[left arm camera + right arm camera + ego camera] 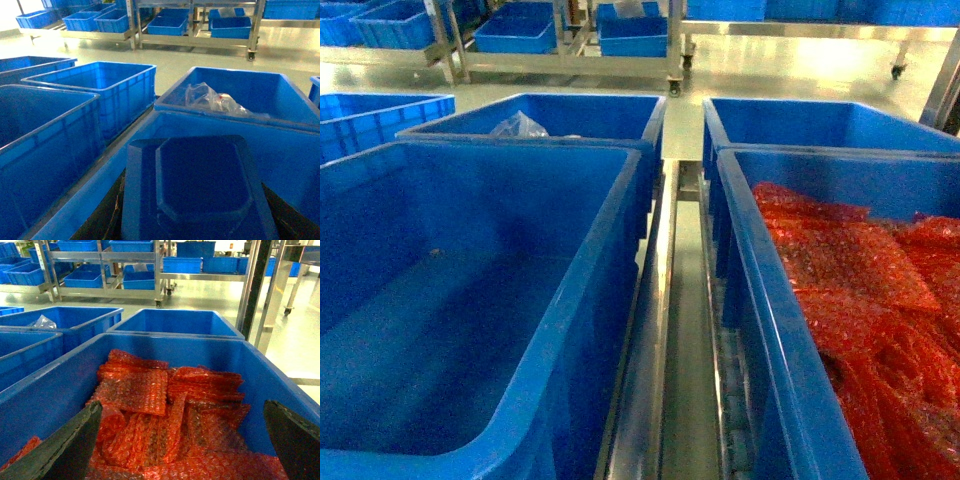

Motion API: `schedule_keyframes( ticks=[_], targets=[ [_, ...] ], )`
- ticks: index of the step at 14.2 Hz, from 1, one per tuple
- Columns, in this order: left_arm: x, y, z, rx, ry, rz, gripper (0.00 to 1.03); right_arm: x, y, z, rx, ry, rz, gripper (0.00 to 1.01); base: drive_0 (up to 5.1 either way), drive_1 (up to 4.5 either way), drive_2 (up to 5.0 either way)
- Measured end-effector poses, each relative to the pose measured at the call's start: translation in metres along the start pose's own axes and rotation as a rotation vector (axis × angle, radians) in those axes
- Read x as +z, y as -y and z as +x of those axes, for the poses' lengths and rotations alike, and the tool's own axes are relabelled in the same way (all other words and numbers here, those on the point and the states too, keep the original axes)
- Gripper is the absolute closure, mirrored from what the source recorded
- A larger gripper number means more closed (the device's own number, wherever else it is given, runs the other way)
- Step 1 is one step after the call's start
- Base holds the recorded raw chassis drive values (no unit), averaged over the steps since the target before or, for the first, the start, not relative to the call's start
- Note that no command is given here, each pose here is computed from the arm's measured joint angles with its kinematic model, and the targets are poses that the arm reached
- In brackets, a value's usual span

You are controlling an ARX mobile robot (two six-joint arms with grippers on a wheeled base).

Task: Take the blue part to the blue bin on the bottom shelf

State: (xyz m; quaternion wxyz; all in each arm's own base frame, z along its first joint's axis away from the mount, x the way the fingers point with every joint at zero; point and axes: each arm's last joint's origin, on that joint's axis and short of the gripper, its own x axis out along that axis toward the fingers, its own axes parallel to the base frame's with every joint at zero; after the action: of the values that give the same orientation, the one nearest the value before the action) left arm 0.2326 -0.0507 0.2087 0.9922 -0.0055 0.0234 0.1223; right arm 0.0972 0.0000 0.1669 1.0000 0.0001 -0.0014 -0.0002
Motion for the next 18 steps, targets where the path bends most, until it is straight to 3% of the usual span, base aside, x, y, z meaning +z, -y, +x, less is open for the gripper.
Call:
schedule_keyframes(
  ticks=[2, 6, 8, 11, 12, 13, 14, 18],
  targets=[
    [-0.005, 0.014, 0.023, -0.054, -0.038, 0.005, 0.59, 0.0, 0.0, 0.0, 0.0, 0.0, 0.0, 0.03, 0.0, 0.0, 0.0],
    [-0.002, 0.023, 0.032, -0.073, -0.039, -0.002, 0.07, 0.0, 0.0, 0.0, 0.0, 0.0, 0.0, 0.03, 0.0, 0.0, 0.0],
    [0.008, 0.022, 0.027, -0.056, -0.003, -0.02, 0.05, 0.0, 0.0, 0.0, 0.0, 0.0, 0.0, 0.03, 0.0, 0.0, 0.0],
    [0.007, 0.022, 0.027, -0.053, -0.008, -0.017, 0.05, 0.0, 0.0, 0.0, 0.0, 0.0, 0.0, 0.03, 0.0, 0.0, 0.0],
    [0.007, 0.018, 0.027, -0.104, 0.031, -0.028, 0.1, 0.0, 0.0, 0.0, 0.0, 0.0, 0.0, 0.03, 0.0, 0.0, 0.0],
    [0.002, 0.008, 0.019, -0.195, 0.051, -0.018, 0.23, 0.0, 0.0, 0.0, 0.0, 0.0, 0.0, 0.03, 0.0, 0.0, 0.0],
    [-0.007, -0.004, 0.006, -0.234, 0.041, -0.006, 0.36, 0.0, 0.0, 0.0, 0.0, 0.0, 0.0, 0.03, 0.0, 0.0, 0.0],
    [-0.024, -0.036, -0.027, -0.245, 0.034, -0.004, 0.86, 0.0, 0.0, 0.0, 0.0, 0.0, 0.0, 0.03, 0.0, 0.0, 0.0]
  ],
)
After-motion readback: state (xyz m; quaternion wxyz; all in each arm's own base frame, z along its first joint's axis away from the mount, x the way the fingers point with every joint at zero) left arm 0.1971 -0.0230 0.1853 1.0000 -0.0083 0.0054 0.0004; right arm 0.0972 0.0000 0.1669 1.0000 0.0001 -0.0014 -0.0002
